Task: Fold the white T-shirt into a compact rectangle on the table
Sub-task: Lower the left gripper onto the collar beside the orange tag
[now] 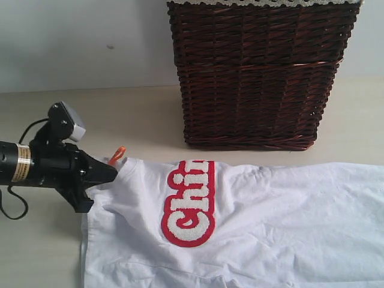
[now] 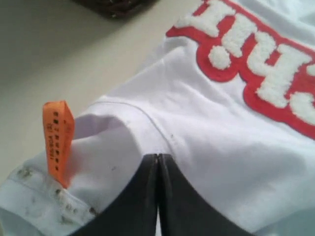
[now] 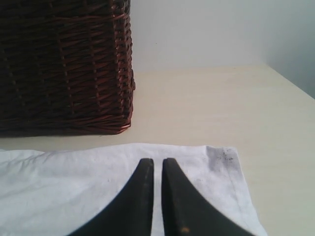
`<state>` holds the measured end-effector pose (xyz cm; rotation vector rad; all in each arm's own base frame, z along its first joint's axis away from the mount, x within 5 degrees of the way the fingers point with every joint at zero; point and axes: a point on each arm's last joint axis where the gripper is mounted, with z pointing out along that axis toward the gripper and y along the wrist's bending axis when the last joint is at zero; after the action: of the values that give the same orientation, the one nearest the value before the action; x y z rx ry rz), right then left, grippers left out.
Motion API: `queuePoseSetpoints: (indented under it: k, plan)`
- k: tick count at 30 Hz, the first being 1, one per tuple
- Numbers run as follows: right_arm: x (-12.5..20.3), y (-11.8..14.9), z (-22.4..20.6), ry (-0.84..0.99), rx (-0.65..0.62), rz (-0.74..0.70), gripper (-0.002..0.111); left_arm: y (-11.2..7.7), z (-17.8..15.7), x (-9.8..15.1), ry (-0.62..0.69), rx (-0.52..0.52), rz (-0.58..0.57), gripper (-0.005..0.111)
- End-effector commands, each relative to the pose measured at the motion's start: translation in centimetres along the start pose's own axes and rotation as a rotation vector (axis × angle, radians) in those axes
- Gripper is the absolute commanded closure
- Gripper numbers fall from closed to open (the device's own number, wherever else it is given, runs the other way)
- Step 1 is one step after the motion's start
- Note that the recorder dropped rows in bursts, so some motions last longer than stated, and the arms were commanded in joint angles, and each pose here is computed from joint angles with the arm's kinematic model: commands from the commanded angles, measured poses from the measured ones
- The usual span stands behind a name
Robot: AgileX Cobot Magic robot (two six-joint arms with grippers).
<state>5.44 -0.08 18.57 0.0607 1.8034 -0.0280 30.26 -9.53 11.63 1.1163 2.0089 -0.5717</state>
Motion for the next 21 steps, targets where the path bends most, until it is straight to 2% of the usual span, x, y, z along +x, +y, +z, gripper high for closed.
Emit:
queuePoseSetpoints:
  k: [1, 6, 12, 21]
  plan:
    - [0.0, 0.0, 0.0, -0.014, -0.001, 0.003, 0.101, 0.8, 1.8, 0.9, 0.033, 0.032, -0.008, 0.107]
    - [0.0, 0.0, 0.0, -0.014, -0.001, 0.001, 0.101, 1.4, 3.0, 2.4, 0.117, 0.058, 0.044, 0.107]
    - [0.0, 0.0, 0.0, -0.014, -0.001, 0.001, 0.101, 3.0, 3.2, 4.9, 0.304, -0.080, 0.034, 0.107]
    - [0.0, 0.0, 0.0, -0.014, -0.001, 0.001, 0.101, 5.6, 0.9, 6.7, 0.331, -0.176, -0.034, 0.107]
